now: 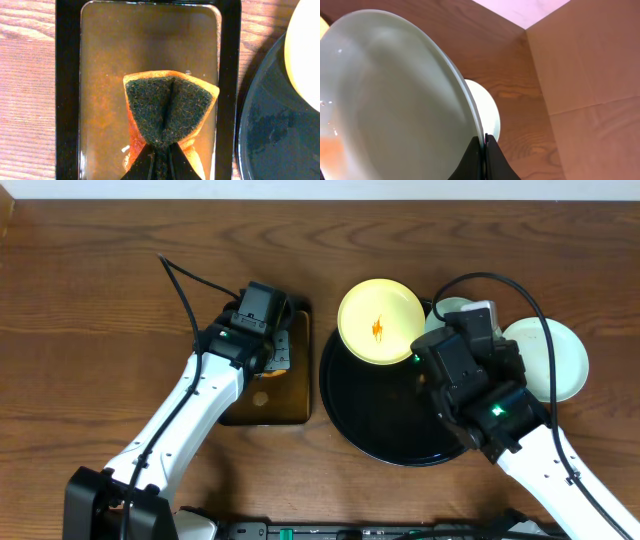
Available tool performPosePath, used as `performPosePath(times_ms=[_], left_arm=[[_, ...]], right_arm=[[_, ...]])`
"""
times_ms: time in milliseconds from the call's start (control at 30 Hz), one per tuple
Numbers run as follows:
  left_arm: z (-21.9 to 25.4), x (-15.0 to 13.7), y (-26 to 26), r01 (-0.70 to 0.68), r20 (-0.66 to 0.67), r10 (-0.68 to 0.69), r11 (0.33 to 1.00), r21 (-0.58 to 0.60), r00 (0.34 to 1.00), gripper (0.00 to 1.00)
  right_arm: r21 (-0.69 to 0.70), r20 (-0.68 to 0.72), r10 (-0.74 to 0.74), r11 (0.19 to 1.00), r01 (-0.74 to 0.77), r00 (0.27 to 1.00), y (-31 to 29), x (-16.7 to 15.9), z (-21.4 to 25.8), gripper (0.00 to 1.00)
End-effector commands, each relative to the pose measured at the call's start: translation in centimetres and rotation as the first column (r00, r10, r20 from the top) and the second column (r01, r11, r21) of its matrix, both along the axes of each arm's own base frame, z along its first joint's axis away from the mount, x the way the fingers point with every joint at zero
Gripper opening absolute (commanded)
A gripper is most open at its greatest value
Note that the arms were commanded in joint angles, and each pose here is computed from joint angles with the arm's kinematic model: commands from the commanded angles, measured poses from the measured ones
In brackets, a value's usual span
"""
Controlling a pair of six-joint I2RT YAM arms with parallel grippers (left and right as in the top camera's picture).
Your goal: Clean dirty plates on tray and stack at the side
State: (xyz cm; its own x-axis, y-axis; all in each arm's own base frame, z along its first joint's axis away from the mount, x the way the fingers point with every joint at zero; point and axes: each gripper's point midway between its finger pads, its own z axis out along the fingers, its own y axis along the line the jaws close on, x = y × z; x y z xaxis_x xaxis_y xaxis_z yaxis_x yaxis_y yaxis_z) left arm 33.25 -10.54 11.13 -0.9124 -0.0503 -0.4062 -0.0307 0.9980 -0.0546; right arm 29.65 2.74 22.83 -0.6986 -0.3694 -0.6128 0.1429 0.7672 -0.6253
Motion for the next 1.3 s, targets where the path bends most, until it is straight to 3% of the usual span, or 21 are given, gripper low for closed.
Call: performPosePath(times_ms=[0, 300, 567, 867, 1267], left_arm=[[0.0, 0.1, 0.1, 0.006, -0.001, -0.006, 1.0, 0.003, 1.0, 0.07], [0.0, 0.1, 0.1, 0.006, 0.0, -0.006, 1.0, 0.002, 1.0, 0.08], [-0.1, 0.0, 0.1, 0.006, -0.003, -0.006, 1.0, 0.003, 1.0, 0.07], [-0.1, -0.1, 0.1, 0.006, -0.007, -0.006, 1.0, 0.005, 1.0, 0.08], [-0.2, -0.4, 0.3, 0.006, -0.022, -0.006, 1.0, 0.01, 1.0, 0.07]], right_arm=[[-0.022, 0.052, -0.015, 1.0, 0.016, 0.999, -0.3, 0.1, 1.7, 0.01], [0.0, 0.076, -0.054, 0.999, 0.054, 0.996, -1.1, 0.4, 1.9, 0.01], [0.272, 0.026, -0.222, 0.94, 0.207, 0.975, -3.7, 1.2, -1.4, 0.01], [0.405, -0.041, -0.515, 0.775, 0.486, 0.856, -12.0, 1.4, -4.6, 0.01], [0.635, -0.128, -0.723, 0.466, 0.616, 0.679, -21.0, 0.9, -8.3, 0.01]])
